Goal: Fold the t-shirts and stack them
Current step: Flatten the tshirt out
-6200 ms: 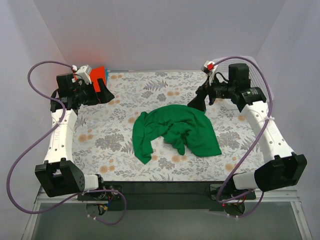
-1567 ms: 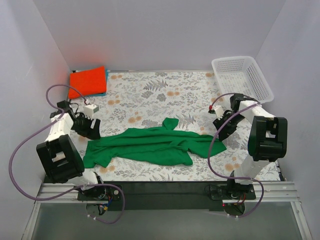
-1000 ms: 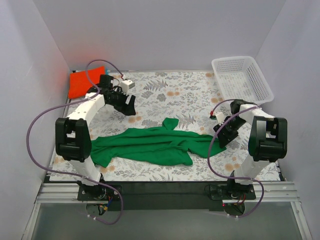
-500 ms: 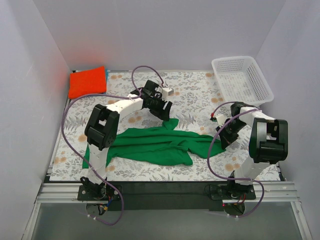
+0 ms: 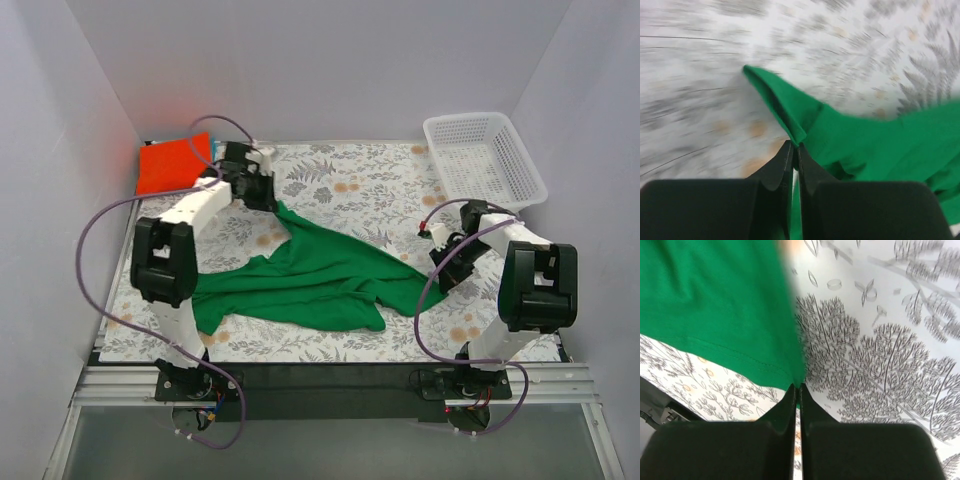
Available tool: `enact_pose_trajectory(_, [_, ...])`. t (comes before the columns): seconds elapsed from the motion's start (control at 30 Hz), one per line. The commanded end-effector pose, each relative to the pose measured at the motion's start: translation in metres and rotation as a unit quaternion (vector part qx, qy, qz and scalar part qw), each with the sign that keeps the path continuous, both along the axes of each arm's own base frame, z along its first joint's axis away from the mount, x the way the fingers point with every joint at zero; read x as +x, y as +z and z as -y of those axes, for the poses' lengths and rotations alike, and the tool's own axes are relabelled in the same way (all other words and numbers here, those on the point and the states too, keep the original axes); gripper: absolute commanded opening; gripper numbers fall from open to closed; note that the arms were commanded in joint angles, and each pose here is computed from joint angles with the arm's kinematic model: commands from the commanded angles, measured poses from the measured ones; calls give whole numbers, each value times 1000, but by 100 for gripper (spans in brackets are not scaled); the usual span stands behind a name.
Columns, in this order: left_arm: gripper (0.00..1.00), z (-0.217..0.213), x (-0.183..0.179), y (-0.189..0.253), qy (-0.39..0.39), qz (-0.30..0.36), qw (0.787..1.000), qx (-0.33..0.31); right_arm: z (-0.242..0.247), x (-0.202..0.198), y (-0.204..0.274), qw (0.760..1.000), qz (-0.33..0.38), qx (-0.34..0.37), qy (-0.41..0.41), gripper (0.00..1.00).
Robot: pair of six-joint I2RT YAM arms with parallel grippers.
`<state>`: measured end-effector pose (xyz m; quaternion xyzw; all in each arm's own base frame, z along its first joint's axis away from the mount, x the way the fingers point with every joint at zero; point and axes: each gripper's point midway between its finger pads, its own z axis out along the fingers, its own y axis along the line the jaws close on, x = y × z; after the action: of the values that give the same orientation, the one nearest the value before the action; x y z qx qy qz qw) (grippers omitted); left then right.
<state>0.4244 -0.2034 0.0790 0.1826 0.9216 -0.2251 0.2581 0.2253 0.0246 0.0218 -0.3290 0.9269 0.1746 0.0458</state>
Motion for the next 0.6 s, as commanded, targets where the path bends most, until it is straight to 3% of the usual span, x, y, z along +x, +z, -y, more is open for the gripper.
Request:
enact_pose_trajectory(0.0, [0, -59, 14, 88, 50, 109, 993, 1, -25, 20, 22, 998, 39, 45, 20, 1])
enact_pose_trajectory(0.13, [0, -37, -6, 111, 3, 133, 991, 8, -51, 18, 22, 996, 27, 66, 51, 1])
enact_pose_trajectory(0.3, [0, 51, -33, 92, -77, 125, 989, 35, -44, 4, 12, 997, 15, 43, 70, 1])
enact_pose_trajectory(0.33, [5, 64, -41, 83, -90, 112, 989, 44, -38, 2, 12, 997, 17, 39, 66, 1])
enact_pose_trajectory(0.37, [22, 88, -56, 78, -122, 107, 986, 45, -34, -2, 9, 997, 11, 36, 63, 1])
enact_pose_trajectory(0.47, [57, 107, -77, 56, -151, 66, 986, 36, -20, -4, 9, 998, 15, 25, 54, 1])
enact_pose_trajectory(0.57, [61, 101, -65, 66, -134, 82, 987, 31, -16, -10, 8, 998, 14, 15, 61, 1])
